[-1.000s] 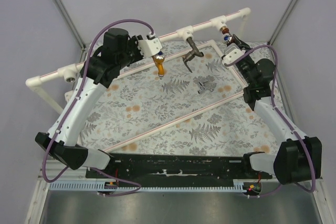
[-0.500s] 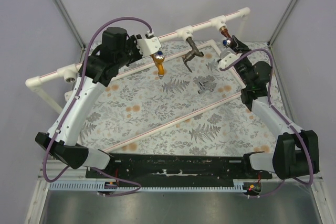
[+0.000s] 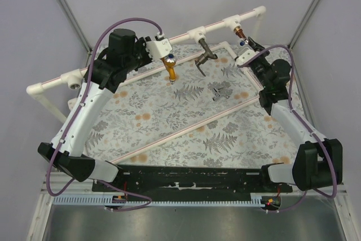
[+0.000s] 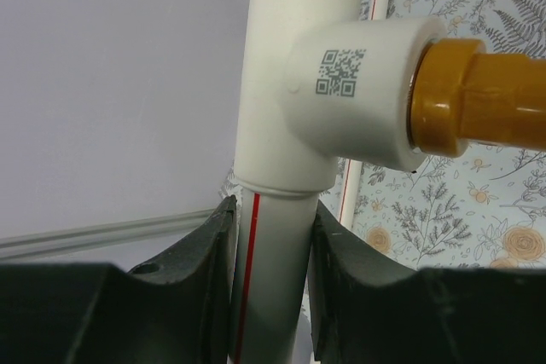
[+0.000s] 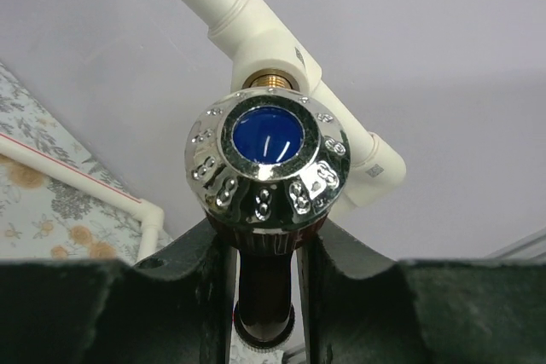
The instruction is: Install the water faucets
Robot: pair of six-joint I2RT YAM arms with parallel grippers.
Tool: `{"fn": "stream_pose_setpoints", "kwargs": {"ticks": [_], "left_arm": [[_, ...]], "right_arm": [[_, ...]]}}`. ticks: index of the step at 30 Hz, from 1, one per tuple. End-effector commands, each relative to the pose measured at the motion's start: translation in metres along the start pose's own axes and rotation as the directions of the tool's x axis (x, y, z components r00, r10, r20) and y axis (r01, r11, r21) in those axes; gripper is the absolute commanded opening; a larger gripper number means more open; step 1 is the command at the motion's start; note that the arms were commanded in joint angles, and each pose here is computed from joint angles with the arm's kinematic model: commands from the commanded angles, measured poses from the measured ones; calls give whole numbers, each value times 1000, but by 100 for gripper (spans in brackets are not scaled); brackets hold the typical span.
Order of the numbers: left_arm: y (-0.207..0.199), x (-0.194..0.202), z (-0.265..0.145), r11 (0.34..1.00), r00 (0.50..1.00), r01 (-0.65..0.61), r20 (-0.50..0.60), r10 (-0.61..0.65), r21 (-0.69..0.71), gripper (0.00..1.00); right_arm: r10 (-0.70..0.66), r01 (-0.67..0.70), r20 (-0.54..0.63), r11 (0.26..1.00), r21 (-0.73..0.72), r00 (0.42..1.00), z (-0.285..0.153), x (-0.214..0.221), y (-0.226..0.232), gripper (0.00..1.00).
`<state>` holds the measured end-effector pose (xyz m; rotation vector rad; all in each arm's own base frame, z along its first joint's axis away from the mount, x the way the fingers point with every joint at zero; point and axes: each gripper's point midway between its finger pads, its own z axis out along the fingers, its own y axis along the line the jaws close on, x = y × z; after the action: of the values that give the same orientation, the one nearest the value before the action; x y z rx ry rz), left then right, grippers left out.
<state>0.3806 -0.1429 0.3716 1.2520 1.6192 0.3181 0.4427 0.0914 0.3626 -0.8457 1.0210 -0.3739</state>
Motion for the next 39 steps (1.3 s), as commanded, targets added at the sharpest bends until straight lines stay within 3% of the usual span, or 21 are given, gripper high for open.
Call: {"fn": "stream_pose_setpoints", "kwargs": {"ticks": [1,14,23,32,39], "left_arm": [[-34,-11,-15,977,984,171,27,-176,125,2],[-39,-14,-14,973,982,175,38,-183,152,2],[-39,-15,-14,973,983,172,43,-180,155,2],[-40,-16,-15,972,982,170,51,-181,162,2],[-40,-15,-15,973,983,168,51,-177,159,2]], "right_arm": [[86,-86,-4,996,-25,996,10,-23,-16,0],[117,-119,-36,992,-46,992,14,-23,-18,0],[283,-284,-66,959,1,957,16,-18,-17,0],[485,-481,-92,874,63,869,19,-13,-17,0],[657,-649,-87,754,101,749,21,-9,-17,0]]}}
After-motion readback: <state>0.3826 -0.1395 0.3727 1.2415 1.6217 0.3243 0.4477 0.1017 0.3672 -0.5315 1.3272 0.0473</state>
